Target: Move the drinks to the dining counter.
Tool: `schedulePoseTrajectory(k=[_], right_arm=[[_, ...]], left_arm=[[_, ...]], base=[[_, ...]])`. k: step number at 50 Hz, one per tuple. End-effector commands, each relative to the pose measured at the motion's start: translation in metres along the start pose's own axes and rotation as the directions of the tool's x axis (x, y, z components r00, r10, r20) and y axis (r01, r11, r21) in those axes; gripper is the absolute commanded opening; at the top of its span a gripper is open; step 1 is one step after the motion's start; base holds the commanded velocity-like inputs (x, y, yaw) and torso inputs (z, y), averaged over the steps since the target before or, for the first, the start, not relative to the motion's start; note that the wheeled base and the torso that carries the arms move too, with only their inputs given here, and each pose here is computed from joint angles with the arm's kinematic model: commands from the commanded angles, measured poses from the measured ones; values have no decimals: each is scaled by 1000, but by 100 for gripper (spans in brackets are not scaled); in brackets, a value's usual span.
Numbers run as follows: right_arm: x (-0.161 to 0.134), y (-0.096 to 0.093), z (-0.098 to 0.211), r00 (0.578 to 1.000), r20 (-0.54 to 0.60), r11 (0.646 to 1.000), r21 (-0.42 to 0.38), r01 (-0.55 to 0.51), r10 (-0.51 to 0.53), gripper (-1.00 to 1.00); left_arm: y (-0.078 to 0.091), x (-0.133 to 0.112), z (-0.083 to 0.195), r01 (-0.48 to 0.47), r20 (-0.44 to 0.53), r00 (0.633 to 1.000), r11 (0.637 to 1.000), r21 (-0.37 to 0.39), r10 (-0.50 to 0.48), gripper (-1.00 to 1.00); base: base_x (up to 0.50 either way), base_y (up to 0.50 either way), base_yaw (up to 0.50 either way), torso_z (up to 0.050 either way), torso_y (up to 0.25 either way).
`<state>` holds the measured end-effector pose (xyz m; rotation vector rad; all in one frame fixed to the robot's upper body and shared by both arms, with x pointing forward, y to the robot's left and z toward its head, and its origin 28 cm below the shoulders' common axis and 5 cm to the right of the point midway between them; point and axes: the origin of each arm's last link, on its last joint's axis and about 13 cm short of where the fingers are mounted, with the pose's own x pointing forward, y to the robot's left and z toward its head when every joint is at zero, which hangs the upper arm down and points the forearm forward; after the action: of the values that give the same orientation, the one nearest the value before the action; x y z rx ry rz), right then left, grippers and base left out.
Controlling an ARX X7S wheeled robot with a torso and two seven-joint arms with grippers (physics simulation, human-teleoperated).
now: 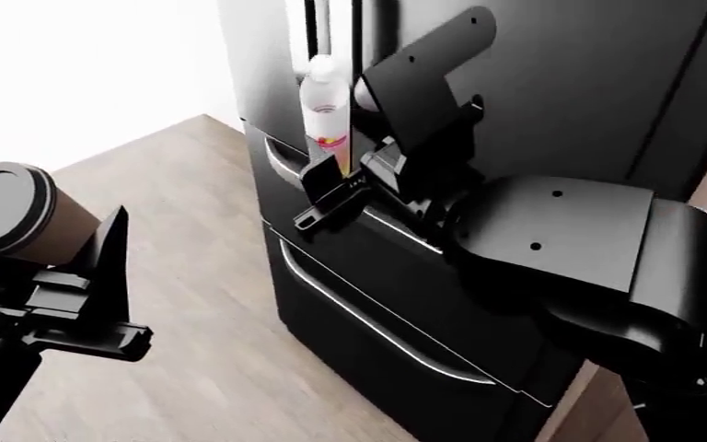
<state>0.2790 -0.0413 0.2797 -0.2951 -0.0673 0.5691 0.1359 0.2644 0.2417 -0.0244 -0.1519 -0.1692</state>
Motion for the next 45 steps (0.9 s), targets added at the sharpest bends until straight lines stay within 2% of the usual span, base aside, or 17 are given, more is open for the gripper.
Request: schedulePoseTrajectory(k=[1, 45], right_arm=[[0, -4, 5, 999, 28, 999, -14, 33, -32, -100], [-4, -4, 4, 999, 39, 999, -19, 26, -26, -100]], left_arm=[[1, -1, 2, -18, 12, 1000, 1000, 0, 18, -100], [-1, 0, 3, -7, 14, 1000, 1000, 14, 7, -100]], base=[[230, 205, 500, 0, 0], [200, 237, 500, 0, 2]])
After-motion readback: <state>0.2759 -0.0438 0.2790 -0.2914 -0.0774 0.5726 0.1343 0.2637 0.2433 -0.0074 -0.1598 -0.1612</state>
